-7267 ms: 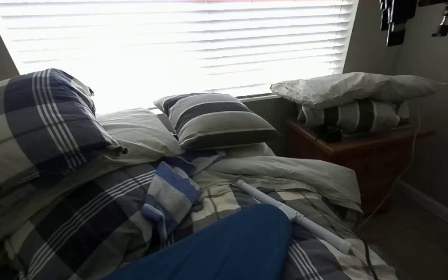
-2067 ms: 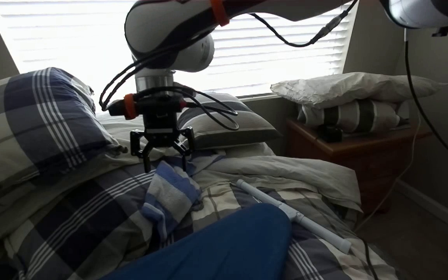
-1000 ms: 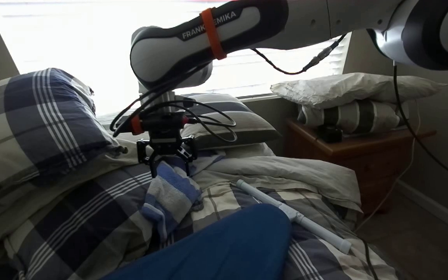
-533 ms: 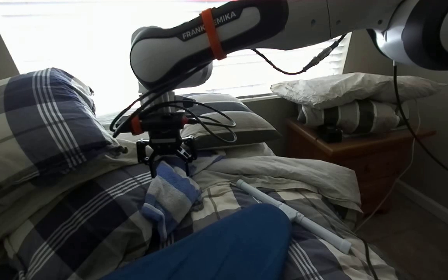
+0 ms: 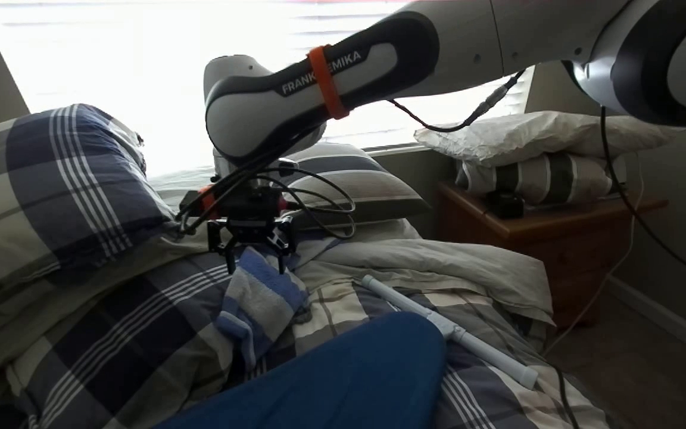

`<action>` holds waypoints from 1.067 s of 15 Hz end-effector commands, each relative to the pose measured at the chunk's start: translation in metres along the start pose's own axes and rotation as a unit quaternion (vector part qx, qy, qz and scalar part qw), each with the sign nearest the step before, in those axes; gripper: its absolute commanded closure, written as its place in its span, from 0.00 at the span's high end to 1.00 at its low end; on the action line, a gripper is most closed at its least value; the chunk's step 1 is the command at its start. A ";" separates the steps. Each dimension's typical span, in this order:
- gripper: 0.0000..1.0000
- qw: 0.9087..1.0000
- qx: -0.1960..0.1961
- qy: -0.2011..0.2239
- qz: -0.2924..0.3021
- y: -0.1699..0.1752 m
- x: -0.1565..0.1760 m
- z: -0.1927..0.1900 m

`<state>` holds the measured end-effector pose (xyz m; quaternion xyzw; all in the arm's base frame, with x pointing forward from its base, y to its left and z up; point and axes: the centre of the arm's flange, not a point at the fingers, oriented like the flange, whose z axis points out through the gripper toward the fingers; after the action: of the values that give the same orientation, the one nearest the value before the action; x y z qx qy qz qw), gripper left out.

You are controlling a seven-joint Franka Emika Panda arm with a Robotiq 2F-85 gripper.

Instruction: Pull out the towel on the bed

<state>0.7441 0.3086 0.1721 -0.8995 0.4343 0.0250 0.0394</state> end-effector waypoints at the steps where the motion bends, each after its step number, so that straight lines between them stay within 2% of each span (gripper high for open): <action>1: 1.00 0.998 0.047 0.046 -0.008 -0.019 0.005 0.014; 4: 1.00 0.996 0.071 0.047 -0.019 -0.022 0.003 0.023; 5: 1.00 0.997 0.062 0.048 -0.018 -0.023 0.003 0.027; 6: 1.00 0.999 0.038 0.024 -0.015 -0.021 0.001 0.032; 8: 1.00 1.000 -0.005 0.022 -0.014 -0.013 0.000 0.040; 11: 1.00 0.999 -0.045 0.020 -0.010 -0.003 0.002 0.042; 12: 0.75 0.998 -0.050 0.025 -0.010 -0.001 0.003 0.043; 13: 0.74 0.998 -0.053 0.031 -0.003 0.000 0.005 0.042; 16: 0.51 0.998 -0.036 0.051 0.005 -0.001 0.010 0.040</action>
<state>0.7363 0.3010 0.1308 -0.9027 0.4299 0.0188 -0.0061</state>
